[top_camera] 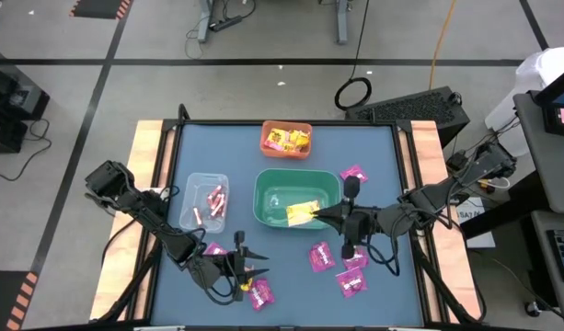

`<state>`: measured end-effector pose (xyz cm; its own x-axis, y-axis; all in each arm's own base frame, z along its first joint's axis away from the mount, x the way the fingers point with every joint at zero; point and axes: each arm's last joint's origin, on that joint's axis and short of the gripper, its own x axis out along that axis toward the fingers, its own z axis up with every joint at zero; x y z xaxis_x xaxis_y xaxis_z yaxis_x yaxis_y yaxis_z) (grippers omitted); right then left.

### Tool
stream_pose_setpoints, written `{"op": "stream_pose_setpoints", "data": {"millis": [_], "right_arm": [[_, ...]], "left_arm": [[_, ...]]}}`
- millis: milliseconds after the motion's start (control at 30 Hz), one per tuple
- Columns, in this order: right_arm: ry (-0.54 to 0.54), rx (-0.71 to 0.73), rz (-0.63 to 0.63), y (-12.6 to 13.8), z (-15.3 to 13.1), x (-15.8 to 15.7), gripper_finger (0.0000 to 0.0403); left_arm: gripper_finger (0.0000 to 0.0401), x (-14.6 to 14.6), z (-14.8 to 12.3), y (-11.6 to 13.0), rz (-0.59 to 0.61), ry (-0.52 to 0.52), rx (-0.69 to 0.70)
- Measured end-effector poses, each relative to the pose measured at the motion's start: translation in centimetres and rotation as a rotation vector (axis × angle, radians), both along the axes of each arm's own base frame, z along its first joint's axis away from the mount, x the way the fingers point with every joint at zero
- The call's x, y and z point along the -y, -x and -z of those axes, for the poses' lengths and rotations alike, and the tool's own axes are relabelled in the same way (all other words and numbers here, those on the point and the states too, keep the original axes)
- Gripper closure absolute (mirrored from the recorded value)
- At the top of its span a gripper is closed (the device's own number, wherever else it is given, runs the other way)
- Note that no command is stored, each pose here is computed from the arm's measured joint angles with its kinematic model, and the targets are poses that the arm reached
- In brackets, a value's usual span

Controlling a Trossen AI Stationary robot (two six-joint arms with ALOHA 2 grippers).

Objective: Sort candy
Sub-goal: Put the yellow candy into the orange bin

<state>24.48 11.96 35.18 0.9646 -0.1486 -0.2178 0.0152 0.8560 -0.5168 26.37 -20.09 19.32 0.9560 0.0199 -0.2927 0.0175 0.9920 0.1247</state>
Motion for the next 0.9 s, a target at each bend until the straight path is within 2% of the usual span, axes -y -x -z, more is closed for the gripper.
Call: {"op": "stream_pose_setpoints", "data": {"millis": [133,533,600,733,900], "right_arm": [[-0.146,0.022,0.033,0.0,0.0,0.0,0.0383],[-0.382,0.056,0.085,0.0,0.0,0.0,0.0383],[-0.377,0.052,0.086,0.0,0.1,0.0,0.0383],[-0.271,0.015,0.099,-0.3,0.7,0.6,0.0383],[-0.197,-0.012,0.250,-1.7,2.6,3.0,0.0383]], "left_arm": [[0.0262,0.0,0.0,0.0,0.000,0.000,0.000],[0.0262,0.0,0.0,0.0,0.001,0.002,0.002],[0.0262,0.0,0.0,0.0,0.001,0.002,0.002],[0.0262,0.0,0.0,0.0,0.001,0.001,0.000],[0.0262,0.0,0.0,0.0,0.004,-0.007,-0.001]]}}
